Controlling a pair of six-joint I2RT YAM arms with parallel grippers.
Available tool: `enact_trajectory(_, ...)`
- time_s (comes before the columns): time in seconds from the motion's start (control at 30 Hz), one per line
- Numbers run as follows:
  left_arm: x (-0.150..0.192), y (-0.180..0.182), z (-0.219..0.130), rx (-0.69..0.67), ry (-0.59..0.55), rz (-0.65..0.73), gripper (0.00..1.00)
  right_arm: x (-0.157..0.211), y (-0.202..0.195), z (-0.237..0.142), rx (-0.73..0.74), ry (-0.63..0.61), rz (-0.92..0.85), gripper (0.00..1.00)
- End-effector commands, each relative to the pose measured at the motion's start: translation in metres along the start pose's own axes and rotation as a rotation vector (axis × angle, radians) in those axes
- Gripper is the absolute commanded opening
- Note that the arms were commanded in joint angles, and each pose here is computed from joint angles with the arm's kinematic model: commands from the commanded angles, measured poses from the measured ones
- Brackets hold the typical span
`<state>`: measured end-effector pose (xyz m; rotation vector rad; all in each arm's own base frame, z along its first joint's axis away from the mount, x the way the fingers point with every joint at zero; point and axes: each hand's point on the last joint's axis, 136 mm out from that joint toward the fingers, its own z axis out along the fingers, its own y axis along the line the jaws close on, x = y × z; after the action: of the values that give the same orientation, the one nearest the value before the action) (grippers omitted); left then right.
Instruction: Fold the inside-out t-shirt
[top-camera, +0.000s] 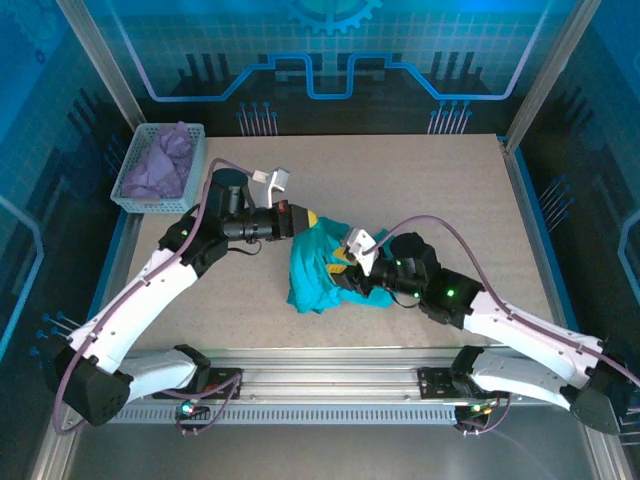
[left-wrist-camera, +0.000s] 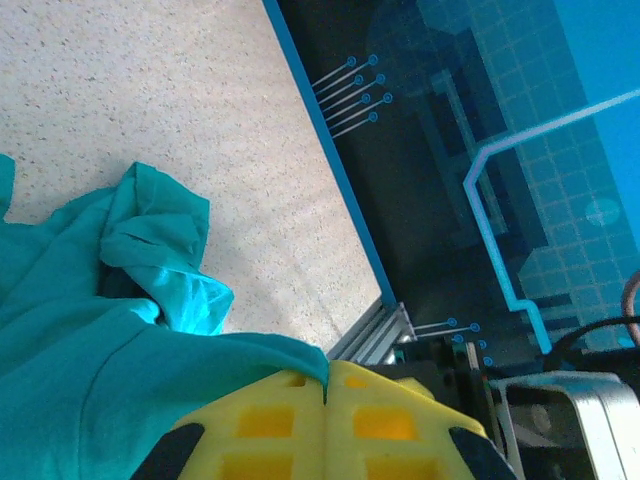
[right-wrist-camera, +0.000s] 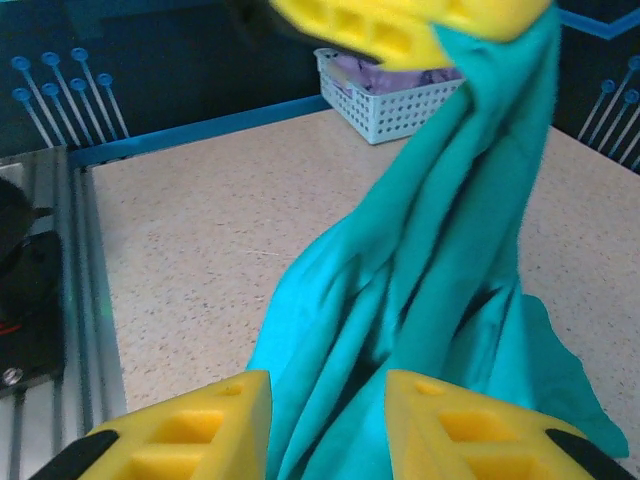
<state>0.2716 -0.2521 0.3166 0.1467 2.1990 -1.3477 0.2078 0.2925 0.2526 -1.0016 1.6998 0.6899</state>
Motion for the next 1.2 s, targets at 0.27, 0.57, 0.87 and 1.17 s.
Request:
enact_trajectory(0.27,0.003,-0.009,-0.003,0.062,0.016,0.031,0.0,-0.04,-0.039,0.013,0.141,-0.047,0.046,0.32)
enact_trajectory(0.57,0.003,-0.007,-0.001,0.057,0.018,0.026,0.0,-0.056,-0.025,0.014,0.039,-0.09,0.032,0.21)
enact_trajectory(0.87,0.002,-0.004,0.002,0.048,0.017,0.021,0.0,-0.062,-0.016,0.014,-0.016,-0.104,0.021,0.04)
enact_trajectory(1.17,-0.006,0.017,0.004,-0.059,-0.033,0.048,0.07,-0.093,-0.016,-0.004,-0.135,-0.201,0.169,0.0)
